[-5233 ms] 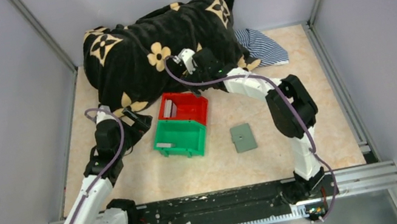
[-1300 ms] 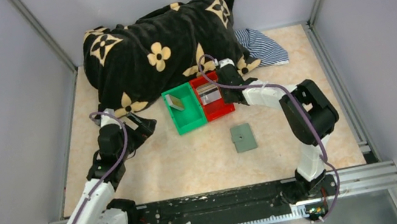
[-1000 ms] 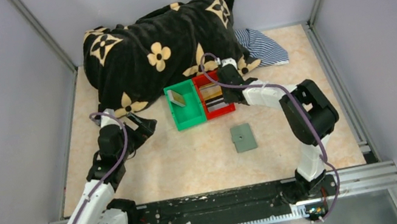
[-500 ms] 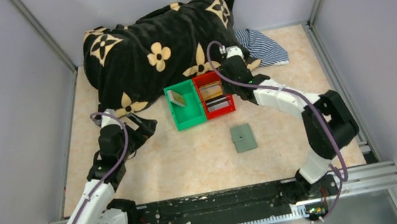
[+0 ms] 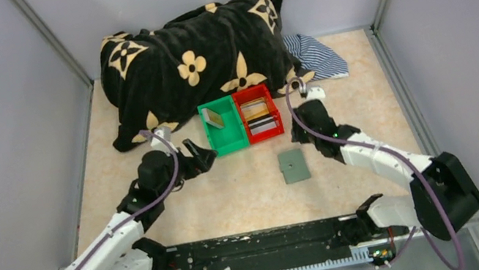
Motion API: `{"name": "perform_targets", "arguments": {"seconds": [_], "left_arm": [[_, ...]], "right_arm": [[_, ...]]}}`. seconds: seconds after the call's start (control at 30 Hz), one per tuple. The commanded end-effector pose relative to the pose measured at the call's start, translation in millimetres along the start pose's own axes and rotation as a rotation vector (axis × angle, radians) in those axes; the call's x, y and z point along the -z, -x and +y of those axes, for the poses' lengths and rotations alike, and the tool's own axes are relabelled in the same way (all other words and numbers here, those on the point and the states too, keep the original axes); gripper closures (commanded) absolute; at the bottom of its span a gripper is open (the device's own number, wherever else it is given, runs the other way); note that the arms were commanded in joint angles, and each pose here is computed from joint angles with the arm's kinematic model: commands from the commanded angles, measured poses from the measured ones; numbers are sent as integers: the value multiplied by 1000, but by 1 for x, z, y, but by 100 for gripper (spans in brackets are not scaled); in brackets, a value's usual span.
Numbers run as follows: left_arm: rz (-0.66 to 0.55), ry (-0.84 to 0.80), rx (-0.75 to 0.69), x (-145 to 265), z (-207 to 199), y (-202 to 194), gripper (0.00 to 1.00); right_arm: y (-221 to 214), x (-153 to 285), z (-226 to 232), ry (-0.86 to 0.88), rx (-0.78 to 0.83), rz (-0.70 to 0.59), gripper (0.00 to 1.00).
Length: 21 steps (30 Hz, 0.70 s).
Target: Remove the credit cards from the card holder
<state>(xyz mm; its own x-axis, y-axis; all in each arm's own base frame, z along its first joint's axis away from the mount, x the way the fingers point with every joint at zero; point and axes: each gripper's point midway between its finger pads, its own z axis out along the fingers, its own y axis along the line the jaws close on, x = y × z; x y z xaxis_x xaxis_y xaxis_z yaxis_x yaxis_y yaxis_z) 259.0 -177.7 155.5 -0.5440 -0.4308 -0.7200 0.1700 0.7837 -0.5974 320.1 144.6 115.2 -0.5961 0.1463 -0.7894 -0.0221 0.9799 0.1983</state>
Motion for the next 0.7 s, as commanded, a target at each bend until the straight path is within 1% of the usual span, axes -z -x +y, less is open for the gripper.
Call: {"name": "perform_targets", "arguments": {"seconds": [0.0, 0.13, 0.27, 0.47, 0.67], "left_arm": [[29, -144, -83, -6, -38, -20, 11], [89, -222, -120, -11, -65, -50, 13], [147, -225, -136, -18, -80, -79, 13], [208, -192, -167, -26, -87, -108, 11], [241, -149, -163, -36, -81, -121, 11]], "right_arm": [[-16, 14, -10, 15, -92, -18, 60], [-43, 12, -17, 14, -95, 28, 64], [-65, 5, -15, 37, -83, 82, 65], [-92, 1, -7, 74, -55, 148, 68], [-110, 8, 15, 136, -17, 188, 71]]}}
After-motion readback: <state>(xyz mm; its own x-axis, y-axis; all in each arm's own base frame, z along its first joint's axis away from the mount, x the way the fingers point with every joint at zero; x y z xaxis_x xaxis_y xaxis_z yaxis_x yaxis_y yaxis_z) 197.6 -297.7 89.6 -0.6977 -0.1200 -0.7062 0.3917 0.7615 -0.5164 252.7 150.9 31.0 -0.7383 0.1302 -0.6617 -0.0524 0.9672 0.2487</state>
